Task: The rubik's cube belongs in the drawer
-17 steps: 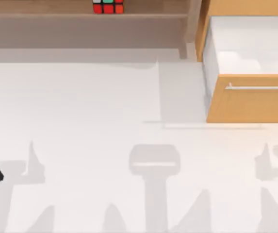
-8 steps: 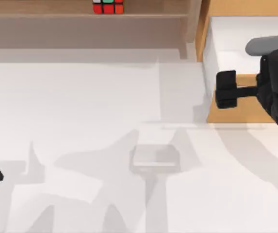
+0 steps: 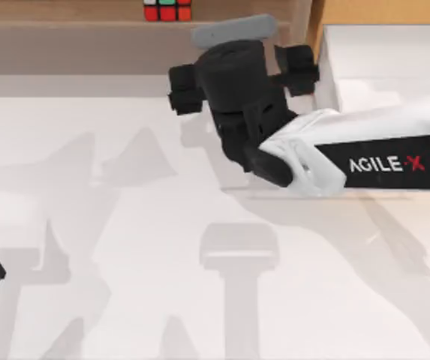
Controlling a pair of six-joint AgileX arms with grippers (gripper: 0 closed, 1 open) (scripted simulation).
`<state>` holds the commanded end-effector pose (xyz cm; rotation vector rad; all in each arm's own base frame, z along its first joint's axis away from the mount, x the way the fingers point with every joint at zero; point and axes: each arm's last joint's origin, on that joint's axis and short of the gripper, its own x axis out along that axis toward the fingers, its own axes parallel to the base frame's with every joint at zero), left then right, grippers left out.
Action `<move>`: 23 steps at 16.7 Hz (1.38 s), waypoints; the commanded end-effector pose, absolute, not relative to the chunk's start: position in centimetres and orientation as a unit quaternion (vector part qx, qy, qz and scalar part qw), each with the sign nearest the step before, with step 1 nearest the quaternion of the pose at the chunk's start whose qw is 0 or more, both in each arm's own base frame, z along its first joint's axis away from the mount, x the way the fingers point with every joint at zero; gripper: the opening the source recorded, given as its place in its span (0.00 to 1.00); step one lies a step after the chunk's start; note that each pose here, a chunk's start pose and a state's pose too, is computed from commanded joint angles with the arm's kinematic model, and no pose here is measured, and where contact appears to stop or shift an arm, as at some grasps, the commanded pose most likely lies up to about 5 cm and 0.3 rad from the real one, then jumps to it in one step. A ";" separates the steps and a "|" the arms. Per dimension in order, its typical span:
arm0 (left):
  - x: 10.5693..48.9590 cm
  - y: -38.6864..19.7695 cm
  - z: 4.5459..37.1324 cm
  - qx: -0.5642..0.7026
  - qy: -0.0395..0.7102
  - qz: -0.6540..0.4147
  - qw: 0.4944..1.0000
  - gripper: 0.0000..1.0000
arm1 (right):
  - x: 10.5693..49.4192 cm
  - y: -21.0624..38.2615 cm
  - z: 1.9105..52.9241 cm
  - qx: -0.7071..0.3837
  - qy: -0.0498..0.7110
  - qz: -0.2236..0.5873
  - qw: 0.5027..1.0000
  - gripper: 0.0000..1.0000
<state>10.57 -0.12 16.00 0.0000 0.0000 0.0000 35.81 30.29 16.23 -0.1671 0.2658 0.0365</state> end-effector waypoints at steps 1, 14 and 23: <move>10.6 -0.1 16.0 0.000 0.000 0.000 1.000 1.00 | 36.4 32.1 15.8 -0.077 0.114 0.017 0.990 1.00; 10.6 -0.1 16.0 0.000 0.000 0.000 1.000 1.00 | 38.5 39.3 16.0 0.000 0.000 -0.007 1.000 1.00; 10.6 -0.1 16.0 0.000 0.000 0.000 1.000 1.00 | 43.4 39.8 16.2 0.003 -0.003 -0.005 1.000 1.00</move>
